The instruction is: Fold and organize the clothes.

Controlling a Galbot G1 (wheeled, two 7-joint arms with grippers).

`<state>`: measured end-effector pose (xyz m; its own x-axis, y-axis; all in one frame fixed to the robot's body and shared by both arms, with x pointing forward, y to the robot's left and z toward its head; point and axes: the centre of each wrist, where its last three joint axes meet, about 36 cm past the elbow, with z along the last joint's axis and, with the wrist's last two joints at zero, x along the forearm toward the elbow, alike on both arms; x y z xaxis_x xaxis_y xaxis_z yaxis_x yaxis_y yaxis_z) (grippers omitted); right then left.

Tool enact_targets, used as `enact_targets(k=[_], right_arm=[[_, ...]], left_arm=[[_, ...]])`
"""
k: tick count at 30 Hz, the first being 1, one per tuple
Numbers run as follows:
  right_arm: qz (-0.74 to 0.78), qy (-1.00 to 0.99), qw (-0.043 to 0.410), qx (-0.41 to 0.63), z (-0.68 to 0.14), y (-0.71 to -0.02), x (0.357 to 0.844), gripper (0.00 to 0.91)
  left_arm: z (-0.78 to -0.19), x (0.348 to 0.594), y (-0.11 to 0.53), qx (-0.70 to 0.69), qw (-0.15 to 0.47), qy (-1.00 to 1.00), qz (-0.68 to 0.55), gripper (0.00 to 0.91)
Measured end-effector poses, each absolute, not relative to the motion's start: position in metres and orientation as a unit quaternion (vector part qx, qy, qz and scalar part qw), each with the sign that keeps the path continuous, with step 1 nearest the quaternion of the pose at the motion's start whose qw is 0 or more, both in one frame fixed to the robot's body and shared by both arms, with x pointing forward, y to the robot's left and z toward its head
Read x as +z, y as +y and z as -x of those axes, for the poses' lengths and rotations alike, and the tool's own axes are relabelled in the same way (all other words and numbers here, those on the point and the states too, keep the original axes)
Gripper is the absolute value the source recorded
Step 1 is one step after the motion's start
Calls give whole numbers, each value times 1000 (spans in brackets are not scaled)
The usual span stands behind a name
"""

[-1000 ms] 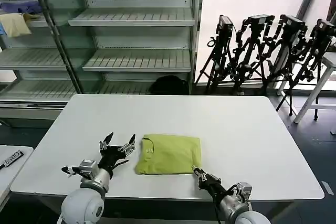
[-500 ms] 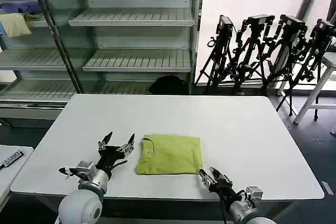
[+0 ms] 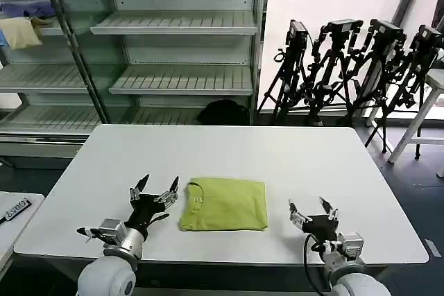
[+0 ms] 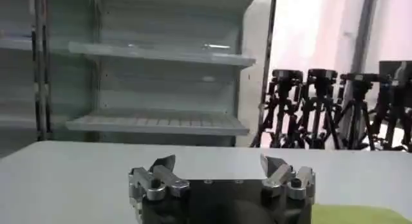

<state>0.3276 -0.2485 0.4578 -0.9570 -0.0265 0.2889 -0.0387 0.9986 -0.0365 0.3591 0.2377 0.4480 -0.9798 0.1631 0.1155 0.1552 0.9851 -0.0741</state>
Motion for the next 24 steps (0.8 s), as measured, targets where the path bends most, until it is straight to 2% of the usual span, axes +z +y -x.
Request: enact_targets(k=[10,24], right_arm=[[21,-990,117,72,-343,-255,462,907],[21,-990,113,87,-349,-260,479,907]], left_arm=[[-352,445,230,21,42,-995,86,907],[-349,457,230,-1,42,-995,93,907]])
